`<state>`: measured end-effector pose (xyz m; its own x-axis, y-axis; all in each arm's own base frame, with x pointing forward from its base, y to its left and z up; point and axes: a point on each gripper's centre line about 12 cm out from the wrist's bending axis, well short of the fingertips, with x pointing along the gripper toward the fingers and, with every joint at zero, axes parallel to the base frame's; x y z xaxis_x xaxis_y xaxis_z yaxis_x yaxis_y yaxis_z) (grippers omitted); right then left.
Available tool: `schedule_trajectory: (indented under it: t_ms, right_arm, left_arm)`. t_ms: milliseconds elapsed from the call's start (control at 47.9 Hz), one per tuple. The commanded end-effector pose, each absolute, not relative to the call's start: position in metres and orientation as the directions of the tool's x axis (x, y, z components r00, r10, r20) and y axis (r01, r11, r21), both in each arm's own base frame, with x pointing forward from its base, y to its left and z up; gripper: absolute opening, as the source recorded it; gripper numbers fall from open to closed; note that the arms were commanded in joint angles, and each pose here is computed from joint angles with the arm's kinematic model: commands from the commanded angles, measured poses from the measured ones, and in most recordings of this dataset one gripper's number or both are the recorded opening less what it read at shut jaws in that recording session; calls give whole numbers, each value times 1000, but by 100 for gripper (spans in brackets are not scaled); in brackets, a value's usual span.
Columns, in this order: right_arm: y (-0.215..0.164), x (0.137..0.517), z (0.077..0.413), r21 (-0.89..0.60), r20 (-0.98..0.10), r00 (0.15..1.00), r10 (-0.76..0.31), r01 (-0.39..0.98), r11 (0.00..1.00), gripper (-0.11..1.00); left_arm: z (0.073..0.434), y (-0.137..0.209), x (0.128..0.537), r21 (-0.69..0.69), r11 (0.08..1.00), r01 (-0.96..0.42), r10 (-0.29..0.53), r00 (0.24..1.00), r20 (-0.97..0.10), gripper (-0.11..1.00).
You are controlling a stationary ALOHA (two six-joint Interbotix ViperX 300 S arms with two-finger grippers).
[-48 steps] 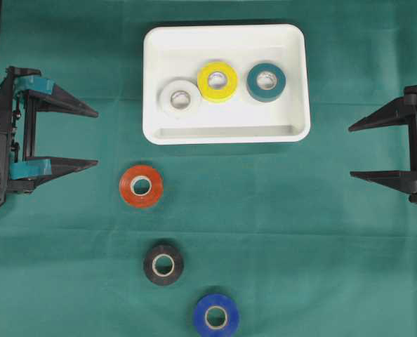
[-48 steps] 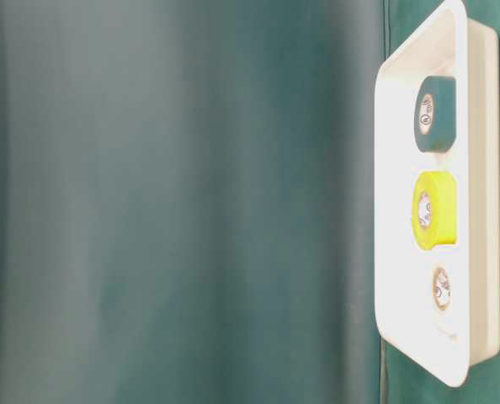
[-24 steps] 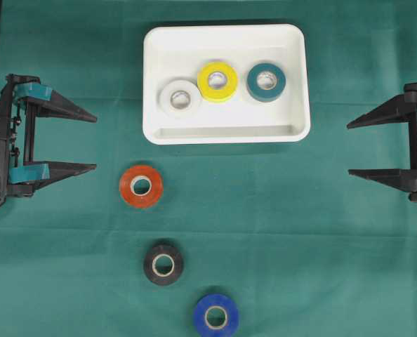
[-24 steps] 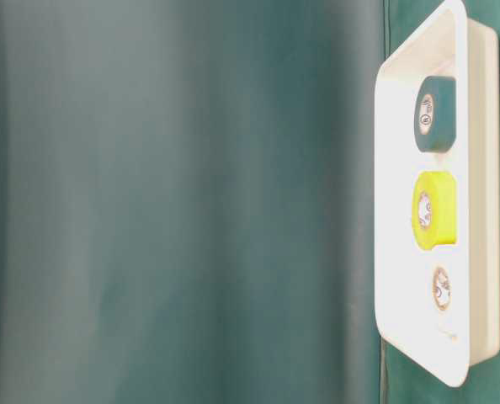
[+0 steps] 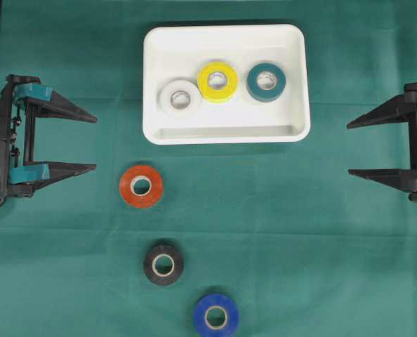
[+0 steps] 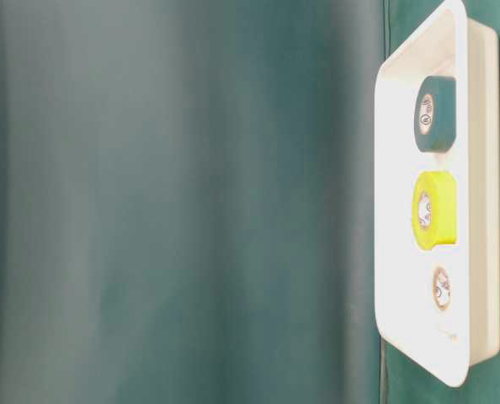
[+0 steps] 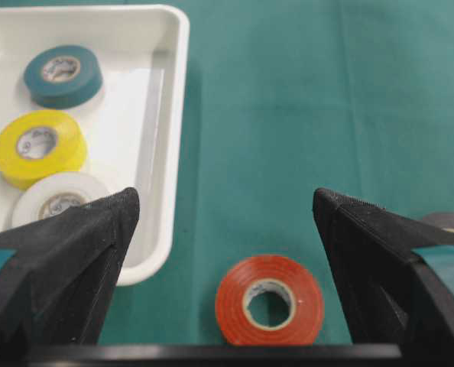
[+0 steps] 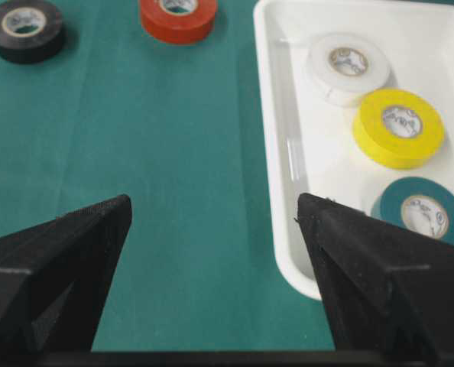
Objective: Pick up the tape from a random location and place it into the white case.
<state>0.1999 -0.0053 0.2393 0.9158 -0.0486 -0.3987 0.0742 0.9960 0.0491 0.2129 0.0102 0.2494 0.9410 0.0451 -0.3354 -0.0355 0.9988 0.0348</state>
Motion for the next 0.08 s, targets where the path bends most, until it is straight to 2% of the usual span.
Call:
schedule_trajectory:
  t_ms: [0,63]
  right_arm:
    - [-5,203,249,50,-374,926,-47,71,996,87]
    - [-5,204,249,50,-374,926,-46,70,996,87]
  left_arm:
    - [255,10,215,33,999,-33,42,947,-320,96]
    - [255,10,215,33,999,-33,42,947,-320,96]
